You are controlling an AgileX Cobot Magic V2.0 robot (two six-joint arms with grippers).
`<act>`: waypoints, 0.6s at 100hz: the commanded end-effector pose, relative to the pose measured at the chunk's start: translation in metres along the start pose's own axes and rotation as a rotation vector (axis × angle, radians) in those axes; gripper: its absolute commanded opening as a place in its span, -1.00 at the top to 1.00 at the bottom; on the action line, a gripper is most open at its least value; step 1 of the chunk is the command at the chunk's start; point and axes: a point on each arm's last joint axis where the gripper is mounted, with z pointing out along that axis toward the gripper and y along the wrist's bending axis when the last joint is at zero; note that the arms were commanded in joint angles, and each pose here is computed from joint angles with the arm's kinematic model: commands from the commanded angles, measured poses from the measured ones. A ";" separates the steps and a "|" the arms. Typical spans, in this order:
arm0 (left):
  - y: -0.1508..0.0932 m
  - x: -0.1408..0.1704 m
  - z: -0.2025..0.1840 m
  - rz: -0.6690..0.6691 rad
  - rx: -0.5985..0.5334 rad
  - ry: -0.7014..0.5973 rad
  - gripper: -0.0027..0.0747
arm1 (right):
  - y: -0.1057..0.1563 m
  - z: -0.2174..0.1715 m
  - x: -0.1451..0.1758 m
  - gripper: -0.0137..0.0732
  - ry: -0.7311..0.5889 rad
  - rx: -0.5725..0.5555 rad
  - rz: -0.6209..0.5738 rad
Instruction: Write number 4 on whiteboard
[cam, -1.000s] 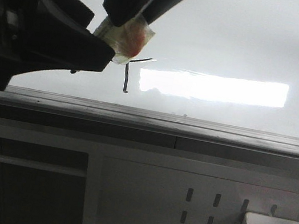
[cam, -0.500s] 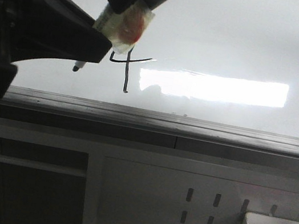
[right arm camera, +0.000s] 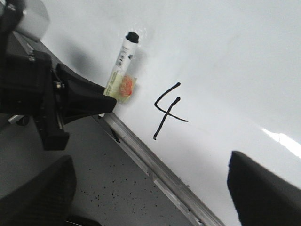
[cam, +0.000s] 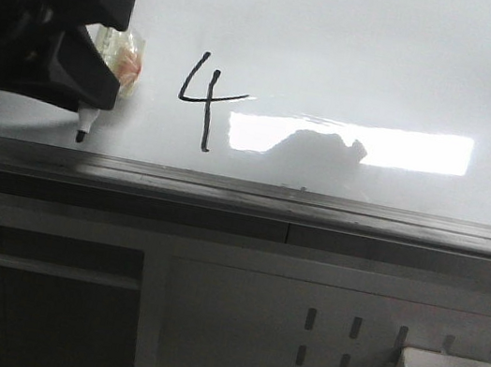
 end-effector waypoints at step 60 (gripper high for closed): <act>-0.007 -0.026 0.002 -0.058 0.055 -0.169 0.11 | -0.003 -0.025 -0.015 -0.68 -0.134 0.020 -0.010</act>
